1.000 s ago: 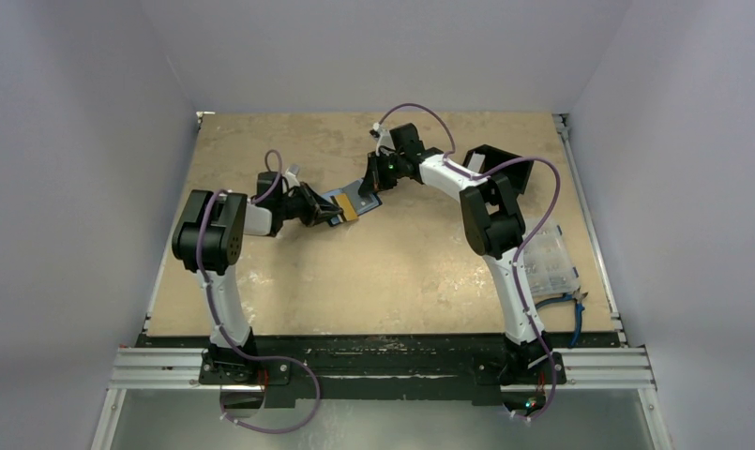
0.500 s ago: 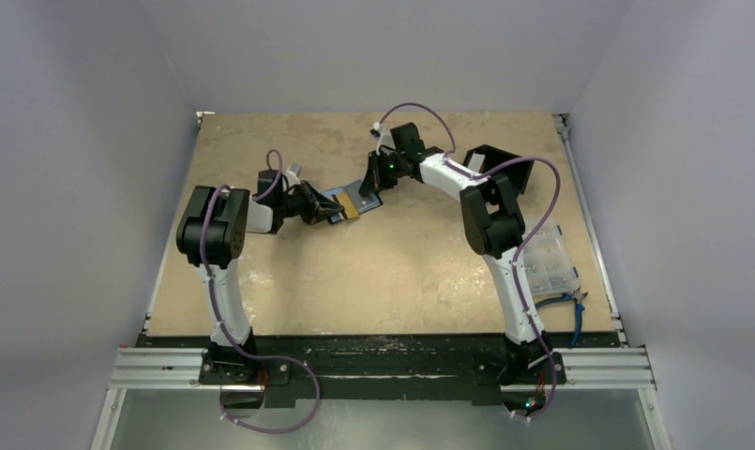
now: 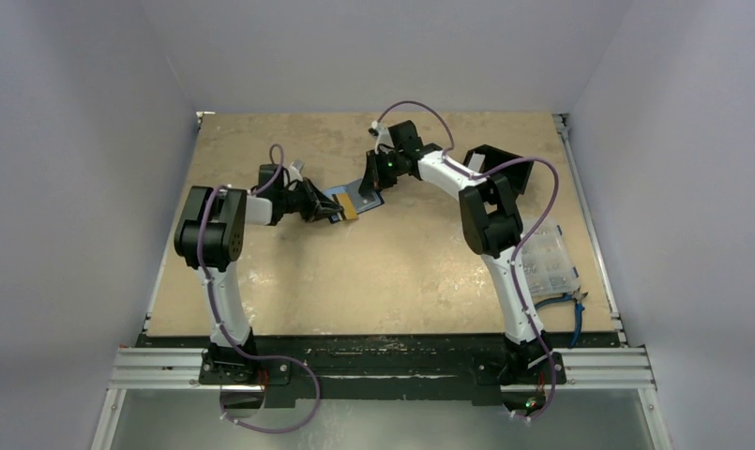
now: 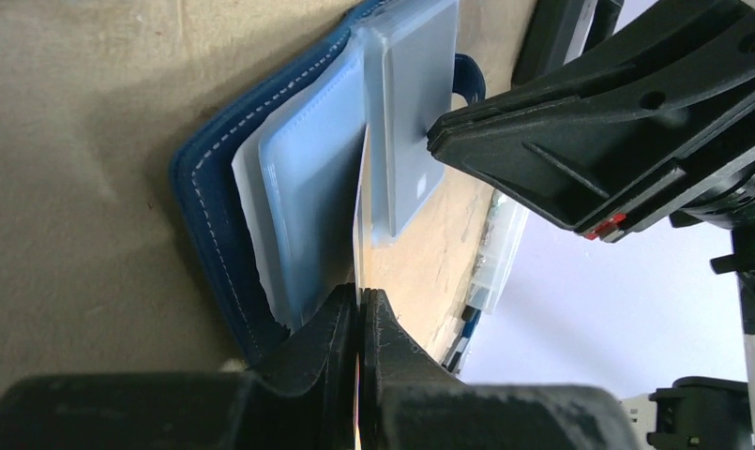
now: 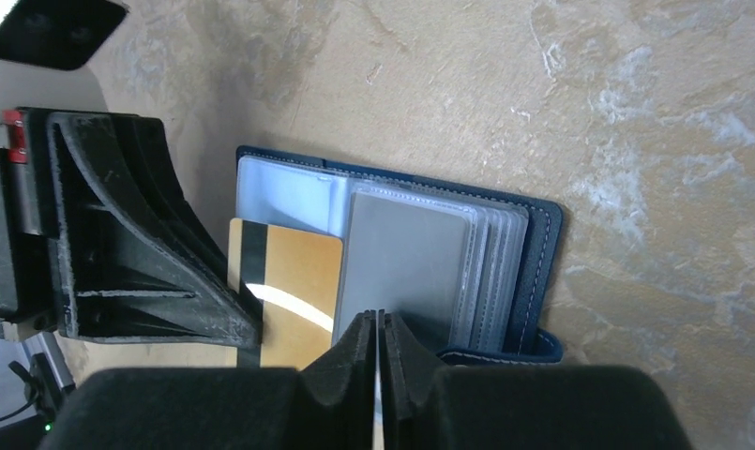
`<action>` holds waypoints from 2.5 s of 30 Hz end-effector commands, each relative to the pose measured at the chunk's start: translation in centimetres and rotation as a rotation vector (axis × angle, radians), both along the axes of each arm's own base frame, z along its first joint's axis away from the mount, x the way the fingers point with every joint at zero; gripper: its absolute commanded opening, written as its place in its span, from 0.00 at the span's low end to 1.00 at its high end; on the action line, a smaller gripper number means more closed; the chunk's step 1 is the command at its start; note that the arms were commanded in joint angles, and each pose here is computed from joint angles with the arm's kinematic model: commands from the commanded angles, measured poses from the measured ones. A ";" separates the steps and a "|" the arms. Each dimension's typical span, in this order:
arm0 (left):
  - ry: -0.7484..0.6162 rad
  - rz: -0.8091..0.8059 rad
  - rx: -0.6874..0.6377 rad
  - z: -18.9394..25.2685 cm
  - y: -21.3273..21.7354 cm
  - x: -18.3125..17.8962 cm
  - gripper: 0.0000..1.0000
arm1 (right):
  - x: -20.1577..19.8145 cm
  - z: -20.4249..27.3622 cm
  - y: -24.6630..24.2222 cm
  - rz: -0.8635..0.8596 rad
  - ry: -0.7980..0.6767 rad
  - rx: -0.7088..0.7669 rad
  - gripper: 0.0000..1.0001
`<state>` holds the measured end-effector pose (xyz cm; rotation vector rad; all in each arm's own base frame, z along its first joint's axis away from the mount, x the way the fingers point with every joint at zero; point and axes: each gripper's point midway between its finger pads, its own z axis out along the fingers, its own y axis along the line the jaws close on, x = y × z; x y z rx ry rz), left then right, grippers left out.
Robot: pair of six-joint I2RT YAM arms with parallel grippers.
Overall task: Put the credit cards into the card holder
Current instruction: Insert the credit card into the card holder.
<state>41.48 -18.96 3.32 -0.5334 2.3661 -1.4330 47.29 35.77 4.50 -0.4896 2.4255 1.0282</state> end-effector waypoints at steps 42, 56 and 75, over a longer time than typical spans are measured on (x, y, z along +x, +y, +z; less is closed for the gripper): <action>-0.088 -0.107 -0.041 2.1 -0.2 1.4 0.00 | 1.0 -3.7 -3.6 0.018 -0.057 -0.262 0.00; -0.062 -0.081 -0.092 1.1 0.0 1.5 0.00 | 1.0 -3.5 -3.4 0.017 -0.054 -0.248 0.00; -0.038 -0.076 -0.097 0.5 0.4 0.8 0.00 | 0.9 -3.7 -3.5 0.011 -0.045 -0.250 0.00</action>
